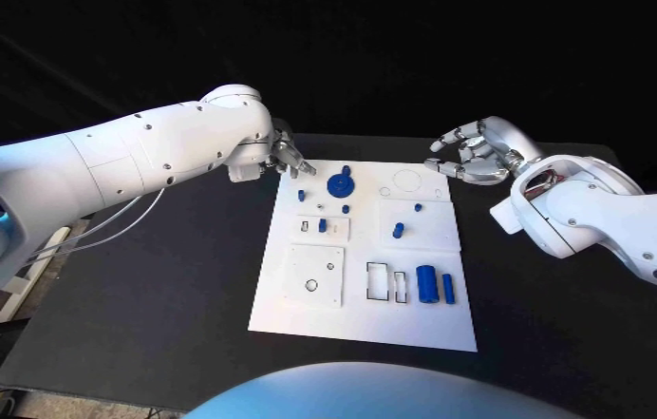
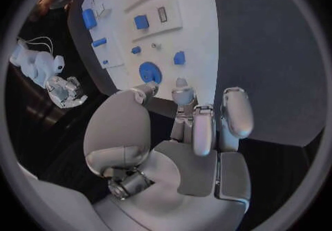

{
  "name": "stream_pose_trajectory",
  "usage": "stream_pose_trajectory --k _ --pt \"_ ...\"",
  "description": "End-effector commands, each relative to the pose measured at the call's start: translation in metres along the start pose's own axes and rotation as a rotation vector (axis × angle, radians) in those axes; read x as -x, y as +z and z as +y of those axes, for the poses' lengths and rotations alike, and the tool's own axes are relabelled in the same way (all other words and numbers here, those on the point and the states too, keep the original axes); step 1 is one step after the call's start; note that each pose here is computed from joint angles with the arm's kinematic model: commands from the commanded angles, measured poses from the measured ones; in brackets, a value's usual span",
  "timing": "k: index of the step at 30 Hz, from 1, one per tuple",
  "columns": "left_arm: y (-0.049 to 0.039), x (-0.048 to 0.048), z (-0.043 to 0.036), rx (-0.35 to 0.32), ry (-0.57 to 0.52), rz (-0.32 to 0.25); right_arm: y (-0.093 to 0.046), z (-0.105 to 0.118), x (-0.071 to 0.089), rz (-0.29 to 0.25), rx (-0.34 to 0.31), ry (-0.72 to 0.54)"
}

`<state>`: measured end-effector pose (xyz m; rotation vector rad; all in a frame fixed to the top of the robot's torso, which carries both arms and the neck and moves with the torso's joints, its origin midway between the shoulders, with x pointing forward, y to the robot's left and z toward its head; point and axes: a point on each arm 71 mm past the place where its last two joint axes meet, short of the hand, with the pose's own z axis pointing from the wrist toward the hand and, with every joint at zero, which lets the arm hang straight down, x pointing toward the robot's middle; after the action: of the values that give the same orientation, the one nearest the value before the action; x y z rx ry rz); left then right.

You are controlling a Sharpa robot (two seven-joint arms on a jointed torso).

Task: Assemble the parts on the task board

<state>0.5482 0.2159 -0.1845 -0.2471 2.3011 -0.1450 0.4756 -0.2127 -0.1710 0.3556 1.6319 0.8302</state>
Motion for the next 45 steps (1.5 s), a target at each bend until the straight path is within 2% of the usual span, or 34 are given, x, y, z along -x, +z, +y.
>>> stream_pose_trajectory --k 1,6,23,45 --pt "0.0035 -0.0039 -0.0019 -0.009 0.048 0.038 0.000 0.001 -0.001 0.011 0.009 -0.003" --pt "0.0091 -0.0068 -0.0007 0.001 0.052 0.052 0.000 0.001 -0.002 0.012 0.010 -0.003" --pt "0.0183 -0.0213 -0.0011 0.002 0.056 0.108 0.000 0.002 -0.002 0.013 0.011 -0.003" --pt "0.0204 -0.0242 -0.0014 -0.010 0.030 0.122 0.001 0.002 -0.003 0.015 0.011 -0.003"
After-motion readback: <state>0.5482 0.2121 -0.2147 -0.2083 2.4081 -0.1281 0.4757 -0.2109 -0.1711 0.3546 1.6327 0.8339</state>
